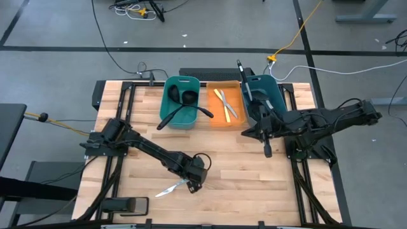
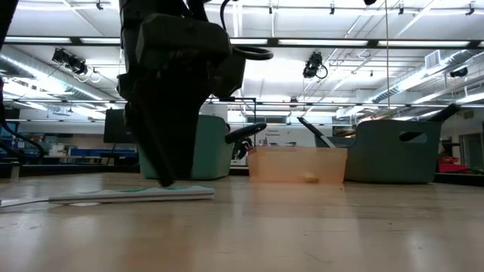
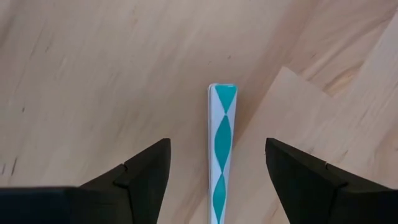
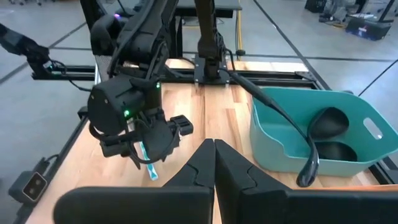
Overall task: Pick & Place Kitchen Items
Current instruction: Put the white patterned table knife into the orange bin
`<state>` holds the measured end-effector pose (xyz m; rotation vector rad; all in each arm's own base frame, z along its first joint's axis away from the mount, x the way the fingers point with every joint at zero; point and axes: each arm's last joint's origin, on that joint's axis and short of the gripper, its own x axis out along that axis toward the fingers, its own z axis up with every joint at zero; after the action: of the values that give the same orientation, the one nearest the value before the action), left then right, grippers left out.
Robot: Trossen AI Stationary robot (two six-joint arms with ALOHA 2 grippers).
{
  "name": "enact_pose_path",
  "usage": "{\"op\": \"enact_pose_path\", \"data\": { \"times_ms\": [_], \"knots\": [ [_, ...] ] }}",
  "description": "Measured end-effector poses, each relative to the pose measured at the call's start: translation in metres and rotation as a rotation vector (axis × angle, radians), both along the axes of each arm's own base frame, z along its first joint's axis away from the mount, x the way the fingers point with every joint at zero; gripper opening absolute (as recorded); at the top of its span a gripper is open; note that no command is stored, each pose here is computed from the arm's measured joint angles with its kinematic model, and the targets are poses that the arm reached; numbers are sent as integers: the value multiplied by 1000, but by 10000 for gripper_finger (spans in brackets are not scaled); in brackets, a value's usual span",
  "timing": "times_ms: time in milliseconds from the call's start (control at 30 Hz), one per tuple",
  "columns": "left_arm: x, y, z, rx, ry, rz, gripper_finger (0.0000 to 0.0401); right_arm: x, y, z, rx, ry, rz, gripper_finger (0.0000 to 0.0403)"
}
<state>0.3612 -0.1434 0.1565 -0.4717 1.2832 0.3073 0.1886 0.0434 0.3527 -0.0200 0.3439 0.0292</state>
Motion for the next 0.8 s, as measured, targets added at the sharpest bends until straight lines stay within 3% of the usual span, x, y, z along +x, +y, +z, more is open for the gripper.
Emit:
{"op": "enact_pose_path", "data": {
  "times_ms": [267,600,800],
  "knots": [
    [-1,1,0,6,14,30,262,-5,-1,3,5,-12,-3,5],
    [1,3,0,22,-4,-18,219,-9,-2,5,5,-24,-2,5],
    [1,4,0,26,-5,-6,224,-12,-3,7,8,-34,-2,5]
  ]
}}
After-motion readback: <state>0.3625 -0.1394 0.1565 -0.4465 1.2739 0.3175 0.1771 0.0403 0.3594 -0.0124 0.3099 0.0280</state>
